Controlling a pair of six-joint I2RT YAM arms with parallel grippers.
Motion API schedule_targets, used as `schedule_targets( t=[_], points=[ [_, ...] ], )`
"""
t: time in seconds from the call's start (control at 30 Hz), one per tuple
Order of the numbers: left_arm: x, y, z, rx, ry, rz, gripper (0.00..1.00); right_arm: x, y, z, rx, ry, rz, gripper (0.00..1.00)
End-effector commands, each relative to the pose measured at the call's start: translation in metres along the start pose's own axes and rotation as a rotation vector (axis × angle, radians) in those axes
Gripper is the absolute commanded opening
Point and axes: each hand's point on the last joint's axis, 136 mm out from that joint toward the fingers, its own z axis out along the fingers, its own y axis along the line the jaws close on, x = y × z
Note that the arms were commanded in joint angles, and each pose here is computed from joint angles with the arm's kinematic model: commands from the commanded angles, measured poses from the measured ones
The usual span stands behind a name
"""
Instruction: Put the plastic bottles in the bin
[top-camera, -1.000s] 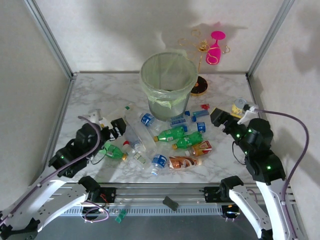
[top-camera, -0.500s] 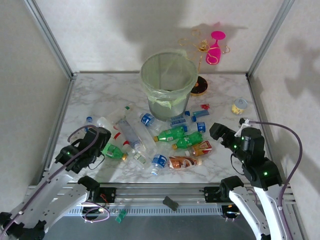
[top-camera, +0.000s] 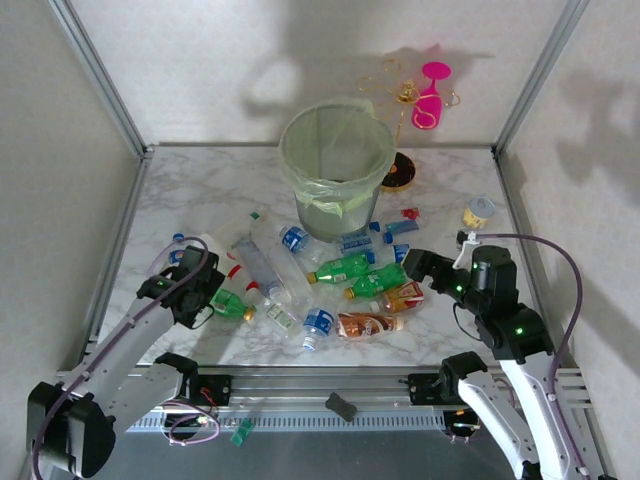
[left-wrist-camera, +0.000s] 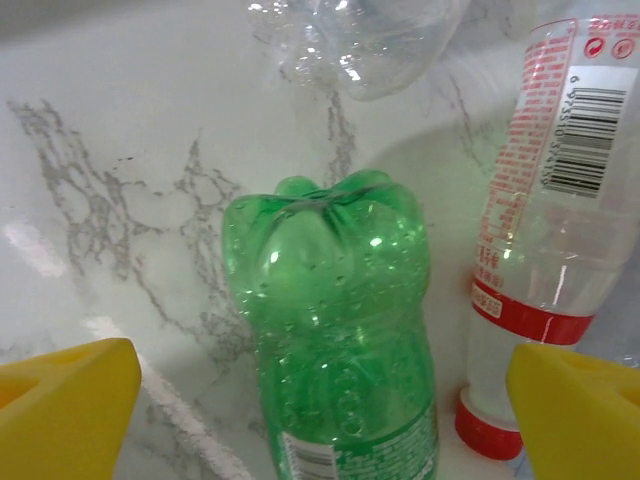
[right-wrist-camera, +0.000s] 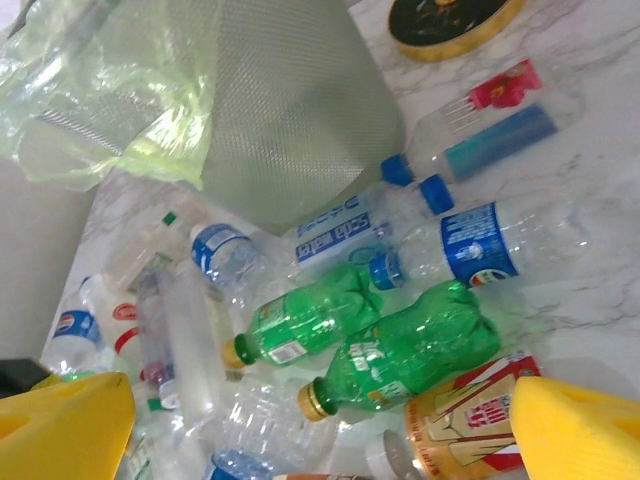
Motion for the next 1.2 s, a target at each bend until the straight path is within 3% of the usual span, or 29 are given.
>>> schedule_targets(
  t=[0.0,0.33,0.8,1.07,1.17],
  points=[
    [0.003,-0.003,0.009,0.021,0.014,0.004,0.91,0.003,0.014,0.004,-0.082,0.019,-0.035,0.95],
    [0.015,0.004,0.033,0.006,0.041,-0.021,0.84,-0.012,0.008,0.004,-0.004,-0.001,-0.056,0.94],
    [0.029,0.017,0.051,0.000,0.070,-0.029,0.72,-0.038,0.025,-0.008,-0.006,-0.024,-0.125,0.94],
    [0.019,0.015,0.039,0.016,0.035,-0.020,0.61,-0.042,0.027,-0.013,-0.008,-0.043,-0.114,0.94],
    [0.015,0.011,0.030,0.039,0.024,-0.019,0.57,-0.051,0.020,-0.020,0.039,-0.096,-0.085,0.98]
  ],
)
